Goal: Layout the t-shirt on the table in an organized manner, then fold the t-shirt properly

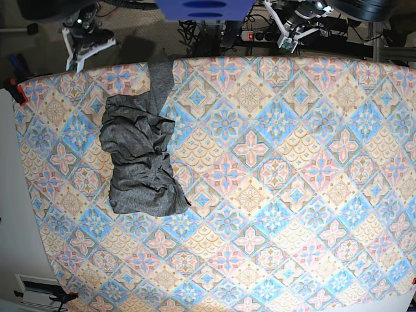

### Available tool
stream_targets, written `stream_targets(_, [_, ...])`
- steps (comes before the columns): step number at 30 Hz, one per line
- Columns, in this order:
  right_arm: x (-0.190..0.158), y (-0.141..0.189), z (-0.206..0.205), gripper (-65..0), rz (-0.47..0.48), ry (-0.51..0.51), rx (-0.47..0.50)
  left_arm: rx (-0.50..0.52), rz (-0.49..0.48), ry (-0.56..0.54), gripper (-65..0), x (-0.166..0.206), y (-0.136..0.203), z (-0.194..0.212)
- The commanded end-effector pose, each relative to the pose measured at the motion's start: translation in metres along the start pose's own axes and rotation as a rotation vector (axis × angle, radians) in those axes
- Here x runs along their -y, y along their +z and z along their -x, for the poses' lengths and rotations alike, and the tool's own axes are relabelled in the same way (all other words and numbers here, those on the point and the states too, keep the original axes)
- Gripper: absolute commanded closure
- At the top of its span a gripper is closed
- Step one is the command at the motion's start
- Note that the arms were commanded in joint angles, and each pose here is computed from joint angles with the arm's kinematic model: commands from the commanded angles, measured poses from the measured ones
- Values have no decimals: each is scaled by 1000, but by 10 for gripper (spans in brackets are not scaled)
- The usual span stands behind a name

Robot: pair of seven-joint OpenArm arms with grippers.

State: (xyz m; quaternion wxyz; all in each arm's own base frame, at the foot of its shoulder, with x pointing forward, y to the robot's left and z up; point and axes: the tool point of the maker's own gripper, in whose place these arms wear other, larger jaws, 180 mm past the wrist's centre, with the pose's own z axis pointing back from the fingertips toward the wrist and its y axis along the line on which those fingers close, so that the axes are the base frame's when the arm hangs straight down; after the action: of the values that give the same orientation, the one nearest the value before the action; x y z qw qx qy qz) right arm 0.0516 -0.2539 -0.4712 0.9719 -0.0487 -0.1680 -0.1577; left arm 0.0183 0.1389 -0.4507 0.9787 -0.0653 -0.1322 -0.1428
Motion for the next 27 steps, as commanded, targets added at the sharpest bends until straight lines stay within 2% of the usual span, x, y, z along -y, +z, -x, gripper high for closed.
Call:
stream_targets(1, [8,-2,20,0,14,-4,-54,12,4,7,0,1,-1,3])
stream_targets(3, [12,-12,46,0,16,-28,-116,30,8,42,0,2,-13,13])
stream_targets(5, [9,-25,64,0,3,-37,-128,18,-7,72,0,-2,-30,31])
stream_targets(8, [0,-51,59,0,-38,19,-105,-74,-16,64,0,-3,-64,57])
stream_targets(12, [-2,-84,75,0,-55,34,-153,-143,-17,73,0,-4,-96,77])
stream_targets(15, [6,-103,97,0,-38,3,-169,-103,-17,104,0,-3,-117,84])
stream_targets(22, [27,-133,127,0,38,-107,-164,-204,-31,124,0,-13,-162,134])
stream_targets(27, [18,-135,141,0,66,-165,-127,-165,-39,145,0,-27,-176,126])
